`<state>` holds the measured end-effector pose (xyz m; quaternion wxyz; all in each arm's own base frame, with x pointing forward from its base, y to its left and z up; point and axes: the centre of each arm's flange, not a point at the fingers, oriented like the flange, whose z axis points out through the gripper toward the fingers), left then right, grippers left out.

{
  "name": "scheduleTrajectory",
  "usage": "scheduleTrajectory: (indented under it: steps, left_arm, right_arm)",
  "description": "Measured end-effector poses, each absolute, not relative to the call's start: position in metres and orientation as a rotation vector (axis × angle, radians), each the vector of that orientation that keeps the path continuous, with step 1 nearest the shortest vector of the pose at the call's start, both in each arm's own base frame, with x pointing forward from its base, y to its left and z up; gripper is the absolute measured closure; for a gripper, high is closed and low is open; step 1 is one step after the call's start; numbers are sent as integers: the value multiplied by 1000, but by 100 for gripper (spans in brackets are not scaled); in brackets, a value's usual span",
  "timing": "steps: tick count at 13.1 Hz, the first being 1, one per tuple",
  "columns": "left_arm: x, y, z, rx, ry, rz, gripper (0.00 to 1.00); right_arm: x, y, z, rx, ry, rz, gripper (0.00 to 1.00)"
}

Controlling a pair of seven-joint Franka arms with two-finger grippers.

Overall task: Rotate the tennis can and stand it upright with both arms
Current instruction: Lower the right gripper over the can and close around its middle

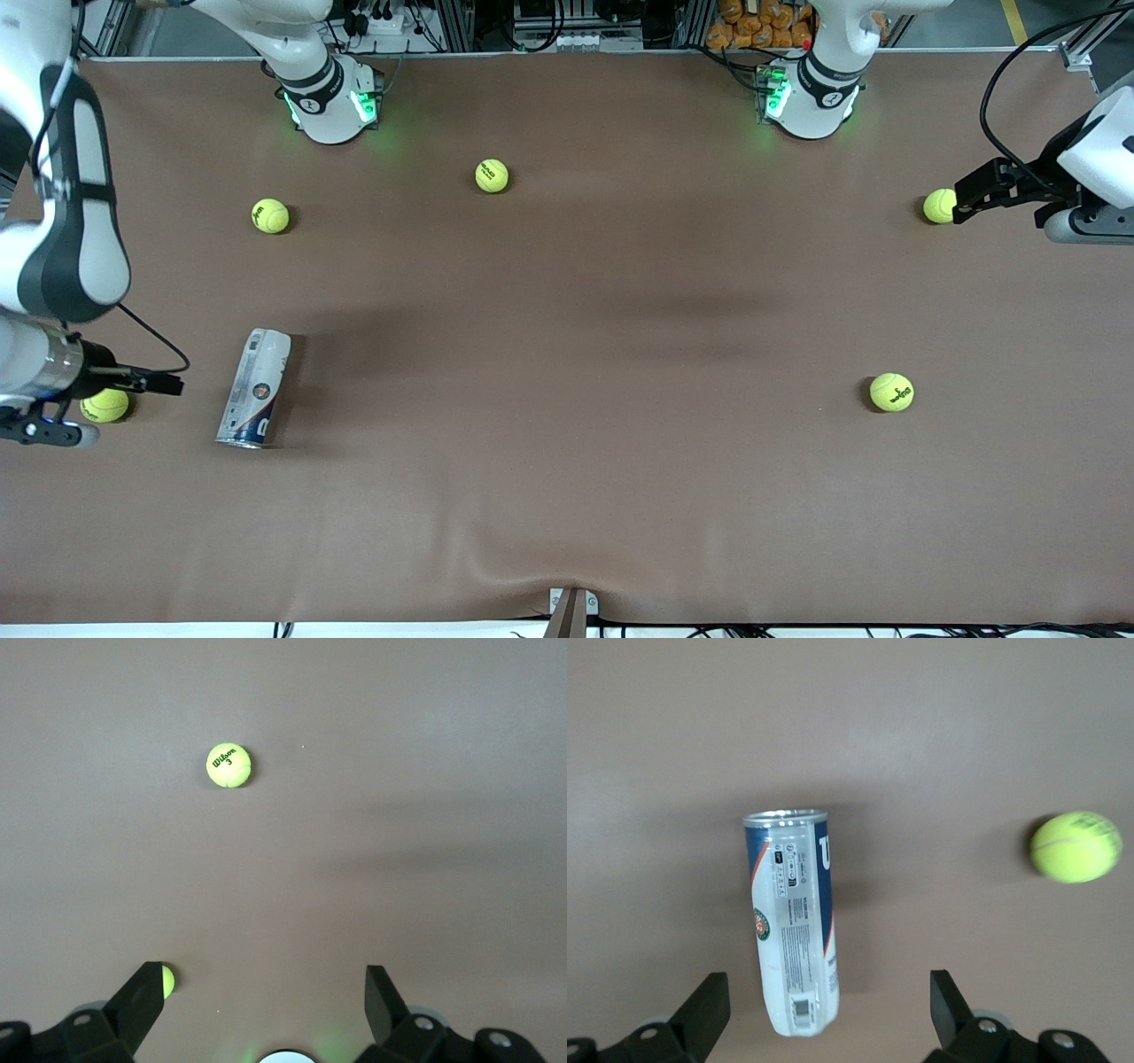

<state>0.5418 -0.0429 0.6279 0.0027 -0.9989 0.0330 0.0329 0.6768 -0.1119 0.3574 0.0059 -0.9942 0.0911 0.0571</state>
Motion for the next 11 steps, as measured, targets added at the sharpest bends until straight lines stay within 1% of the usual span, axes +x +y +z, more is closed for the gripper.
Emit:
scheduleTrajectory:
  steps: [3,5,8,11]
  left_arm:
    - [546,-44,622,-3132,102,109,0]
    - [549,-45,616,-3131,102,120,0]
    - [552,-45,612,-3130,102,132,0]
    - [554,-45,608,-3129,101,140,0]
  right_arm:
    - [678,-111,299,-3079,293,287,0]
    - [686,-91,271,-3085,250,267,0]
    - [690,-77,245,-3091,223,257,0]
    - [687,-79,235,-3102,216,286,0]
